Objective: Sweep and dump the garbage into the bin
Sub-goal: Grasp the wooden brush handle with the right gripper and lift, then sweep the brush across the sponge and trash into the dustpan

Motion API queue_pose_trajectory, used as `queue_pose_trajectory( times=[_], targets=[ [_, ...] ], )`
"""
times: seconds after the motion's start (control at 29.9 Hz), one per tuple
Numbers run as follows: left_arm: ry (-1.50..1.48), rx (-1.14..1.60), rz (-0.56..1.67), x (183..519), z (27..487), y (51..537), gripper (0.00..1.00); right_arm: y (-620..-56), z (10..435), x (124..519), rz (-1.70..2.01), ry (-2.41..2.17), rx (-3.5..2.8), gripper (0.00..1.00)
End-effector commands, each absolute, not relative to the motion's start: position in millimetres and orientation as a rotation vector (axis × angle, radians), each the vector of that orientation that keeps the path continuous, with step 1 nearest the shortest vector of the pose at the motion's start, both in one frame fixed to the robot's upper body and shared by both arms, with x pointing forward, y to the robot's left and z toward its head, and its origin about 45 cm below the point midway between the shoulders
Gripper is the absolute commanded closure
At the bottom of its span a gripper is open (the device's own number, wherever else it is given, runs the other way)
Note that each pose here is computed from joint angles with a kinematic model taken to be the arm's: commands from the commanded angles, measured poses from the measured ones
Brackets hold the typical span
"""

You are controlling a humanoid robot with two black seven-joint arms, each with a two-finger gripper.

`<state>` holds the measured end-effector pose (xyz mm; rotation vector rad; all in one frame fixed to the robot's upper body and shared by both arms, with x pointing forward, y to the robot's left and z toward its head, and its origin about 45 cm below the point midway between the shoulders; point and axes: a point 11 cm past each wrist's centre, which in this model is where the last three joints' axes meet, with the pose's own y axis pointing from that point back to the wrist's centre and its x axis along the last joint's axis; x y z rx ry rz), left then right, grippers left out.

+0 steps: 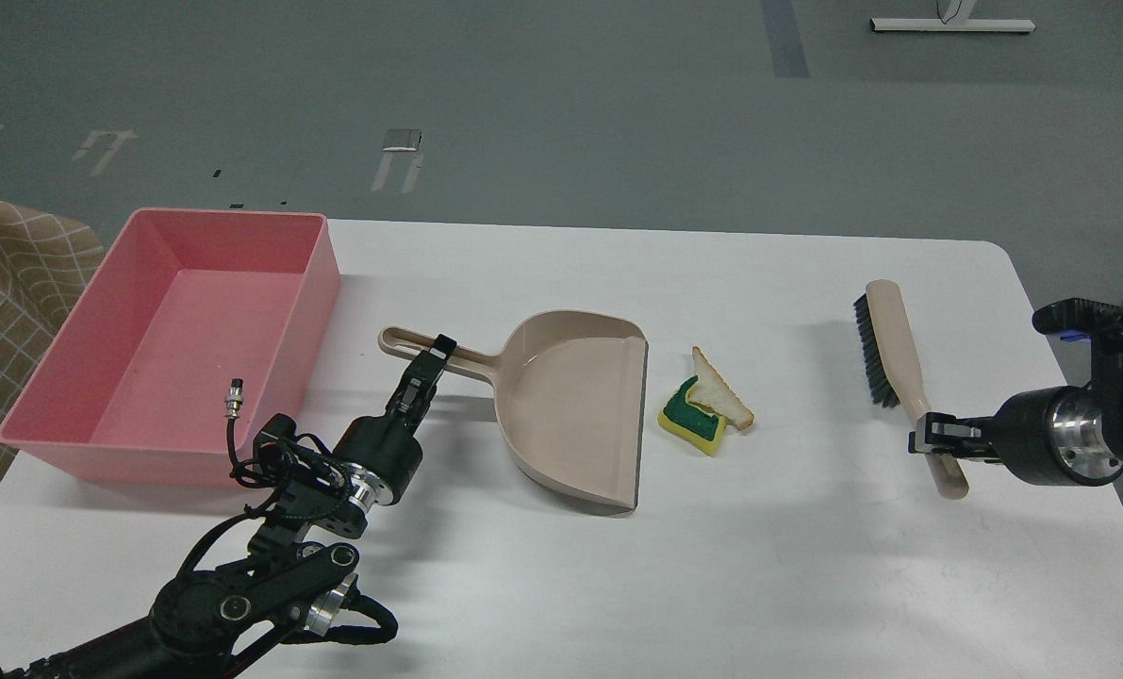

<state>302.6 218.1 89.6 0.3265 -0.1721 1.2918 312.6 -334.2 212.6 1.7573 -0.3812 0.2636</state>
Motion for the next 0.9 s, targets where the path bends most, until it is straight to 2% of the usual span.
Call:
queue_pose_trajectory(
  times=[0.0,0.64,0.87],
  targets=[
    [-0.171,0.325,1.291,302.6,89.6,217.2,1.0,-323.5,214.5,308.4,0.279,-0.357,1.782,1.0],
    [-0.176,0.326,1.291,303.2,90.2,218.3,1.0,-299.7,198.7,282.1,0.258,-0.249,1.812,1.0],
    [-0.179,0.323,1.287,303.1,91.3,216.9,1.0,-275.6,187.3,277.9,0.261,-0.194,1.855,1.0]
  ],
)
